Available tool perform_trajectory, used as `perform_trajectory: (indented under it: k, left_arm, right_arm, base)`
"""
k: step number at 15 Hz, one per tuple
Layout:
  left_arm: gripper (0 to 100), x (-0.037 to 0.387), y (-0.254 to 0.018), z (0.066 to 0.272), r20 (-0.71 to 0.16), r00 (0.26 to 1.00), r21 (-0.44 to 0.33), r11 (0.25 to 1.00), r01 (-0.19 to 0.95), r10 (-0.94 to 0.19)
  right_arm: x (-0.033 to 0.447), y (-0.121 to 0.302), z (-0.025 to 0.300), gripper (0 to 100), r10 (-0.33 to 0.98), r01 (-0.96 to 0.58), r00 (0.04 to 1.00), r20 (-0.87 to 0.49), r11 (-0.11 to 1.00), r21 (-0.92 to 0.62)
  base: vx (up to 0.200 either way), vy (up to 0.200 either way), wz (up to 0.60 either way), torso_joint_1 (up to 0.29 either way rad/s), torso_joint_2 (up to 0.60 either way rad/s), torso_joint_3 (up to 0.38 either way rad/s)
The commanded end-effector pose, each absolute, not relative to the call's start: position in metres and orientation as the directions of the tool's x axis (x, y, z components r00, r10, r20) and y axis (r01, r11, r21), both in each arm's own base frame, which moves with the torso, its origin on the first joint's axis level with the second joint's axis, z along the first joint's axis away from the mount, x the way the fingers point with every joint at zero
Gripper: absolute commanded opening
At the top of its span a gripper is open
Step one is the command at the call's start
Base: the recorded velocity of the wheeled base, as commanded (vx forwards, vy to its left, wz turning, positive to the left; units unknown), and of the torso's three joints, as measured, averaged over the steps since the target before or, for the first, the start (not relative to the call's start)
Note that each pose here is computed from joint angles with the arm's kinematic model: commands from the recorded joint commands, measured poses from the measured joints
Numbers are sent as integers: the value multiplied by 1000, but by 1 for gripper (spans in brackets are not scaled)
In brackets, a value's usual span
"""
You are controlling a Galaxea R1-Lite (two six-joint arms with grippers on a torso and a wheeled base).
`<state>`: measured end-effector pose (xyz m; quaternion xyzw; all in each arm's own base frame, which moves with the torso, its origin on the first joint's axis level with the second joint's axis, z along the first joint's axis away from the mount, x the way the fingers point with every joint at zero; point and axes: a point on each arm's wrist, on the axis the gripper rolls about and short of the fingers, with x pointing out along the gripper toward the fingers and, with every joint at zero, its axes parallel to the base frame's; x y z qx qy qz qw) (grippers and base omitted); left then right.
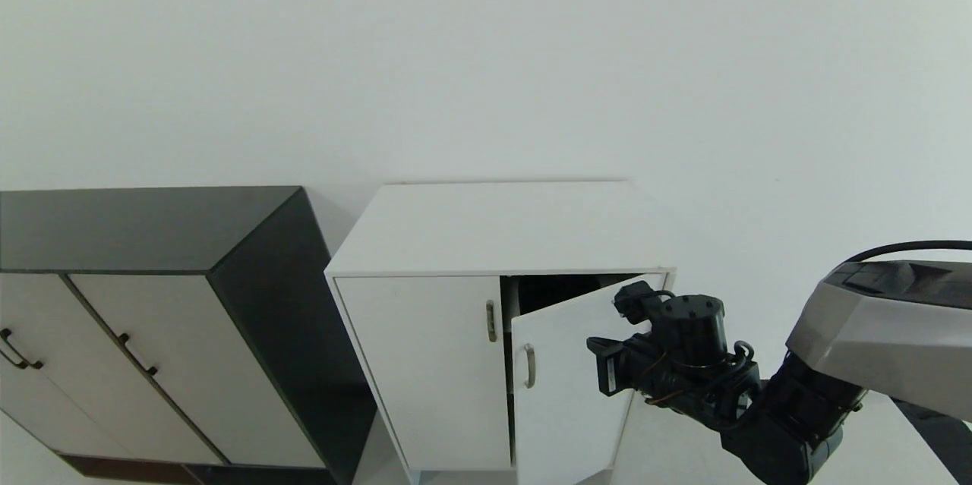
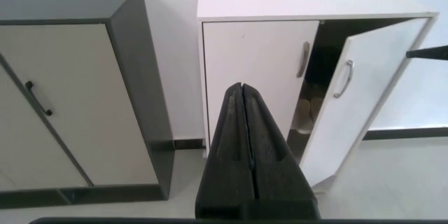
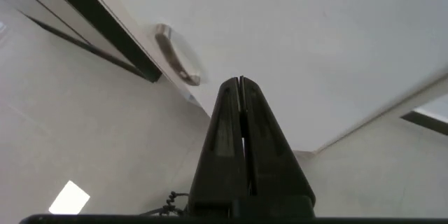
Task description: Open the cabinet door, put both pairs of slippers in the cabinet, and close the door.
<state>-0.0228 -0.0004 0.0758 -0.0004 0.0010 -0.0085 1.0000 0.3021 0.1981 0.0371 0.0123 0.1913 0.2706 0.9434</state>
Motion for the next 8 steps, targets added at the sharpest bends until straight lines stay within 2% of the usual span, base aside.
perform_trajectory:
  k: [1,8]
  left_arm:
    - [0,-23,0,76,-2,1000,-2,1000,17,-17]
    - [0,-23,0,76,0,1000,-5,1000,15,-15]
  right_arm:
    - [300,199,36,0,521,-512,777,-354,849,126]
    - [314,202,28,0,520,-507,793,-317,852,131]
  base:
    - [0,0,0,0,0,0]
    - [0,0,0,0,0,0]
